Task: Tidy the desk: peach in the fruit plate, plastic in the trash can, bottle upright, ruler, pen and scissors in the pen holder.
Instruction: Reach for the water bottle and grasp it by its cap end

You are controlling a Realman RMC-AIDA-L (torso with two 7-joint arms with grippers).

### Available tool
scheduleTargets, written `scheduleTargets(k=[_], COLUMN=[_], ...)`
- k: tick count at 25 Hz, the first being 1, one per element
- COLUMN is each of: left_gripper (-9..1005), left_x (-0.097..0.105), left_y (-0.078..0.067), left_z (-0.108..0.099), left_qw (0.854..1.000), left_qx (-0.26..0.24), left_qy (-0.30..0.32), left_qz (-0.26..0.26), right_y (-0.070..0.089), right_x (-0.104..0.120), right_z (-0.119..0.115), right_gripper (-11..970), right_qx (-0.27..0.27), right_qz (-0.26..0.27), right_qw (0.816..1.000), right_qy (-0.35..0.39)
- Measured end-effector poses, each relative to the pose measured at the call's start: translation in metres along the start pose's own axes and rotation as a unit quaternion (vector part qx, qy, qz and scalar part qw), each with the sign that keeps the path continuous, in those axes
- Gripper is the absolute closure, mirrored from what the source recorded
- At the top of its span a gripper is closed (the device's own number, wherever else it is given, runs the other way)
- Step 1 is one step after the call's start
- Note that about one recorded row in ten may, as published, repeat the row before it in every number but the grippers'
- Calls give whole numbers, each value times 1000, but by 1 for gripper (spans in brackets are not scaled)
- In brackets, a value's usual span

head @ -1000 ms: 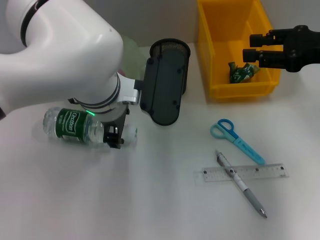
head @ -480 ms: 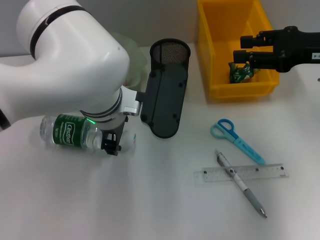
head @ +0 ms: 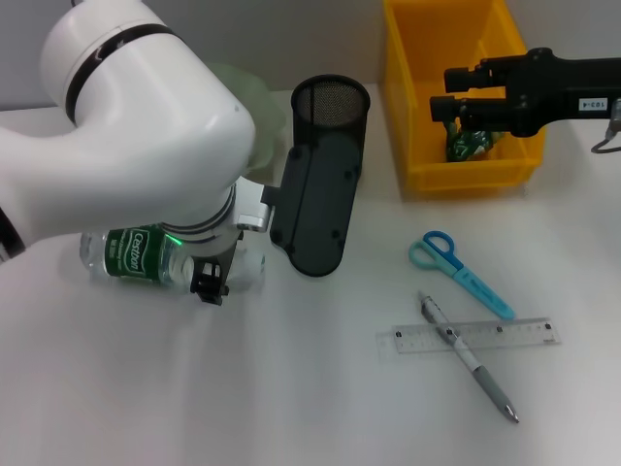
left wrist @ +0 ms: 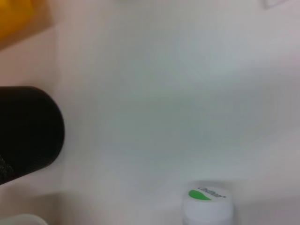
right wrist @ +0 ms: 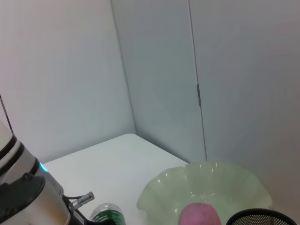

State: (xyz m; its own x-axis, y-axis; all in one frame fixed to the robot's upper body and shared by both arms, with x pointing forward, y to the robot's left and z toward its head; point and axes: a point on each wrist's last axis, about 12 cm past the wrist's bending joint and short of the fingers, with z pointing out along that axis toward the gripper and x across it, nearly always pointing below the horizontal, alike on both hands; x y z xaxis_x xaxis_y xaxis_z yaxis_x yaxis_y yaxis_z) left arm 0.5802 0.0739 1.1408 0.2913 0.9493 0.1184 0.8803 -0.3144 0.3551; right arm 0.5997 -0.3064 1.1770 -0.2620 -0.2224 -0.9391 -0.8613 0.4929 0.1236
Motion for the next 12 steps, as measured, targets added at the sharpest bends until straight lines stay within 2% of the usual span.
scheduleTargets(k=[12], left_gripper=[431], left_x=[-4], left_y=[-1], left_z=[0], left_qw=[1000], left_qx=[-9], left_qy=[-5], left_qz=[8], right_y=[0], right_x=[-4], right_z=[3], right_gripper=[445], right_qx=[-2], right_qz=[-4], right_qw=[1000], right_qy=[-1])
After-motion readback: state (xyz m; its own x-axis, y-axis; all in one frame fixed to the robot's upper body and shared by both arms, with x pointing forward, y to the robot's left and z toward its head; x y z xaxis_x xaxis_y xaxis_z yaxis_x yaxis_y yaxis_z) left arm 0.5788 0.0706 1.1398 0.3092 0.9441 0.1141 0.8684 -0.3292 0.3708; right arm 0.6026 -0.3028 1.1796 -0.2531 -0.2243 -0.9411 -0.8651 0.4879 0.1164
